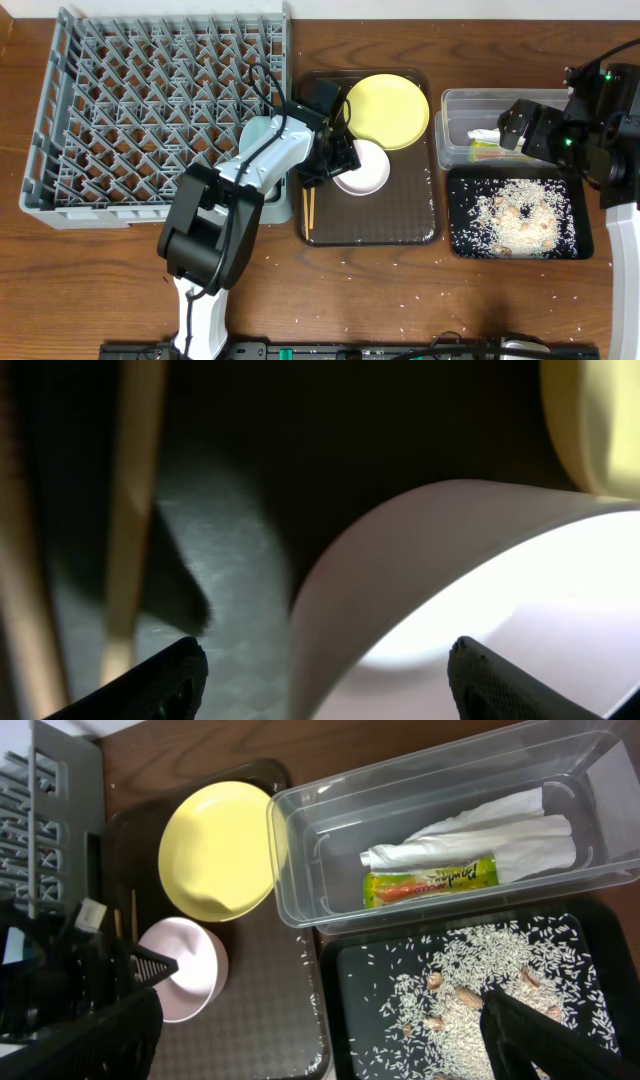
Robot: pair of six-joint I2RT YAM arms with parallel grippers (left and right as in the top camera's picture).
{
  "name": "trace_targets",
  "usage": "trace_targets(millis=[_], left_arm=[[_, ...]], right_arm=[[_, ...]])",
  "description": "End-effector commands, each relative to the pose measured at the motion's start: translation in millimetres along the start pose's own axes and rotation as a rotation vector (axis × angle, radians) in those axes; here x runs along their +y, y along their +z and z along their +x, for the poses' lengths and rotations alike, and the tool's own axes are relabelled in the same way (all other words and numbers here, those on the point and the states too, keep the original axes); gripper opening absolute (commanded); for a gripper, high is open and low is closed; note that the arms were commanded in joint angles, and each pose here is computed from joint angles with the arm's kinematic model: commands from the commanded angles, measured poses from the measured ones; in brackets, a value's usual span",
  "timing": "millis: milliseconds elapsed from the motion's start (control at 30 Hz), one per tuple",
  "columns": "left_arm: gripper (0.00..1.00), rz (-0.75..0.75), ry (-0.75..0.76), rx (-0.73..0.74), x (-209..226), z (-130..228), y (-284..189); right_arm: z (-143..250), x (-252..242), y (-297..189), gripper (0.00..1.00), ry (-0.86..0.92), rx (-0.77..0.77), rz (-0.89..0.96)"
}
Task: Sort waste into correct bins and load items into the dishwasher
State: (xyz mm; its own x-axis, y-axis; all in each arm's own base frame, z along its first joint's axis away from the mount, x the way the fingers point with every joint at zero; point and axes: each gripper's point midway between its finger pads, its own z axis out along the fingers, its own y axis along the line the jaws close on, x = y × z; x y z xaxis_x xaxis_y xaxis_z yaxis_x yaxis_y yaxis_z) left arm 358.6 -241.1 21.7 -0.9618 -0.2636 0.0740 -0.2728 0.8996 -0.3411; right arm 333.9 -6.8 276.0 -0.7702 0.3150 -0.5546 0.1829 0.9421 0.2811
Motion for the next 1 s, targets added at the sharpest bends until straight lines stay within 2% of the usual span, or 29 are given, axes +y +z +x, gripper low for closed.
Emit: trace_targets(millis=[0, 100, 133, 367, 533, 667, 733, 767, 800, 967], left_arm=[[0.76, 0.028, -0.02, 0.046, -3.6, 6.1, 8.2], [0.73, 0.026, -0.022, 0.049, -3.5, 6.7, 11.1], [0.7, 0.028, -0.021, 0.047, -4.9, 7.0, 11.4], [0.68, 0.035, -0.009, 0.043, -8.7, 7.2, 16.1], [0.63, 0.015, -0.016, 0.063, -3.1, 9.7, 26.0], [0.48, 0.008, -0.019, 0.07, -0.8, 10.4, 29.5], [0.27, 0.008, -0.02, 0.07, -0.8, 10.2, 29.4], [0.14, 0.008, -0.02, 0.07, -0.8, 10.3, 29.4], [0.08, 0.011, -0.02, 0.073, -1.2, 10.8, 29.4], [0.08, 0.035, 0.007, 0.082, -6.3, 12.9, 25.2]], right_arm=[[-0.9, -3.0, -0.3, 0.99, -0.003, -0.002, 0.007], [-0.9, -3.0, -0.3, 0.99, -0.003, -0.002, 0.007], [-0.9, -3.0, -0.3, 0.99, -0.003, -0.002, 0.007], [-0.9, -3.0, -0.3, 0.99, -0.003, -0.002, 0.007], [-0.9, -3.0, -0.3, 0.99, -0.003, -0.002, 0.007], [-0.9, -3.0, -0.3, 0.99, -0.003, -0.002, 0.007], [-0.9, -3.0, -0.3, 0.99, -0.003, -0.002, 0.007], [-0.9, -3.0, -0.3, 0.99, -0.003, -0.002, 0.007], [-0.9, -3.0, -0.3, 0.99, -0.003, -0.002, 0.007], [-0.9, -3.0, -0.3, 0.99, -0.003, -0.002, 0.007]])
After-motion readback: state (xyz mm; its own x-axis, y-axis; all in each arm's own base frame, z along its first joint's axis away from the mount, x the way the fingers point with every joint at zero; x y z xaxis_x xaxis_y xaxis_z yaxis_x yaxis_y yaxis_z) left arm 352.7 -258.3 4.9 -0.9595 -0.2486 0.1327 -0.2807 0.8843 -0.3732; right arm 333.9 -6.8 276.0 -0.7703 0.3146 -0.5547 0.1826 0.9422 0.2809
